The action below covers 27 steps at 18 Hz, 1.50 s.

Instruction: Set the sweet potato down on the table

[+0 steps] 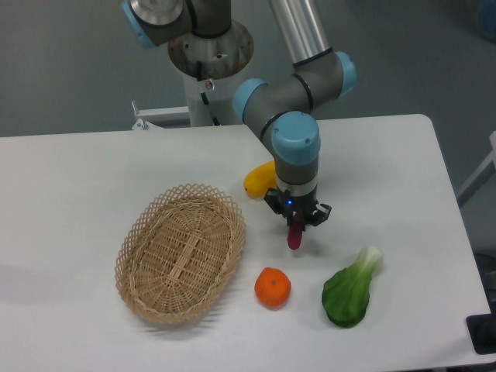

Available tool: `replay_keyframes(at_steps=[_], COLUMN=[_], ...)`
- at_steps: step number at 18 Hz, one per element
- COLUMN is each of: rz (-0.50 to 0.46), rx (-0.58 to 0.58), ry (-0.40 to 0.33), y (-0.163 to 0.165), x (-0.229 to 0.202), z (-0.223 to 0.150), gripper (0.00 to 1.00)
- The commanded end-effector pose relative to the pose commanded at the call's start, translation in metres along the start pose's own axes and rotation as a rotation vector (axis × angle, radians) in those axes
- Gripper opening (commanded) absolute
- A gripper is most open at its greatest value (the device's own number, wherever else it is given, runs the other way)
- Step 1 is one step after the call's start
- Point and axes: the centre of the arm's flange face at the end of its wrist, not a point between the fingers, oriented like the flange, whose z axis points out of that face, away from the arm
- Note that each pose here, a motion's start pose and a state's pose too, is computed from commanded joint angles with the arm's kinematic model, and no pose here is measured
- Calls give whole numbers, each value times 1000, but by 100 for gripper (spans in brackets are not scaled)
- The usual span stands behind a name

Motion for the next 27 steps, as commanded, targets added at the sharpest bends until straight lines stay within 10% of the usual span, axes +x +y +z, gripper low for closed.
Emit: replay_keyframes(at_steps=[14, 27], rz=[-31, 435], rx=[116, 23], ry=[-194, -86], y=[-10, 120], x=[-70, -122], z=[-110, -163], gripper=[100, 100])
